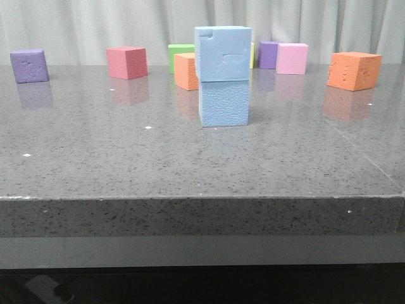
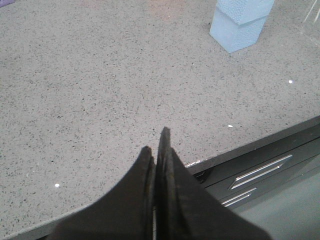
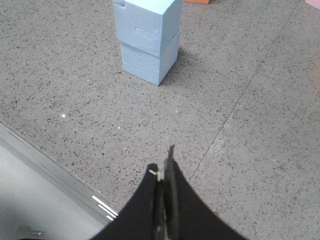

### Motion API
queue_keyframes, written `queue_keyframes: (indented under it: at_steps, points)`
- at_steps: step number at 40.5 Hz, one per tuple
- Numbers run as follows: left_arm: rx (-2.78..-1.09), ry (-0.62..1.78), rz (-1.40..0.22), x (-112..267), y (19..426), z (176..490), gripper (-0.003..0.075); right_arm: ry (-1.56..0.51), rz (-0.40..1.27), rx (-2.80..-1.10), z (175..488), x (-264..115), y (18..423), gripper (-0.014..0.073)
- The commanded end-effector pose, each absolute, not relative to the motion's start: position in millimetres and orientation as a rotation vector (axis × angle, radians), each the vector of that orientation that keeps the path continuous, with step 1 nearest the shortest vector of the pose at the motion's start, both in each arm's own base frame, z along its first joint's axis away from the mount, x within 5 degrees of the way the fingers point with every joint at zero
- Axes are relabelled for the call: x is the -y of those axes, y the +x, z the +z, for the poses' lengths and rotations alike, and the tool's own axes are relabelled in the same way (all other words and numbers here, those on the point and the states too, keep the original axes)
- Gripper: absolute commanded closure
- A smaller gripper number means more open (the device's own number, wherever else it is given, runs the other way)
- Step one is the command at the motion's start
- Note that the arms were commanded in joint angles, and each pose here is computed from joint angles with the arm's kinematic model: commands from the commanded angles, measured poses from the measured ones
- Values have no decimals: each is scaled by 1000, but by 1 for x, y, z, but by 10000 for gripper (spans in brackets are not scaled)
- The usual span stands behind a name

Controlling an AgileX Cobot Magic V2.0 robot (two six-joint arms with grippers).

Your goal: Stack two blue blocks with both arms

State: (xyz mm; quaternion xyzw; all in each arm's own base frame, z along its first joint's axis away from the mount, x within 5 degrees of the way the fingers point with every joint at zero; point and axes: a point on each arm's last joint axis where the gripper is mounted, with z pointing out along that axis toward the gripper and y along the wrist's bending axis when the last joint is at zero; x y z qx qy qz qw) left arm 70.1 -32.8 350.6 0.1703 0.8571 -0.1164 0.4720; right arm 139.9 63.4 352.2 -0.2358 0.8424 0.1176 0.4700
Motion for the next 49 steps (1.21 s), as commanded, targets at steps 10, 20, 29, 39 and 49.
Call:
queue_keyframes:
  at_steps: [10, 20, 29, 39, 49]
  points:
    - [-1943, 280, -240, 23, 72, 341, 741, -545, 291, -1982, 365, -63, 143, 719]
    - [-1645, 21, -149, 4, 55, 294, 741, -546, 291, -1983, 365, -64, 143, 719]
    - [-1487, -127, -245, 3, 50, 234, 741, -546, 291, -1983, 365, -64, 143, 719]
    - [-1485, -105, -221, 4, 54, 210, 741, -546, 291, -1983, 365, -64, 143, 719]
    - [-1489, -100, -215, 4, 55, 210, 741, -546, 291, -1983, 365, -64, 143, 719]
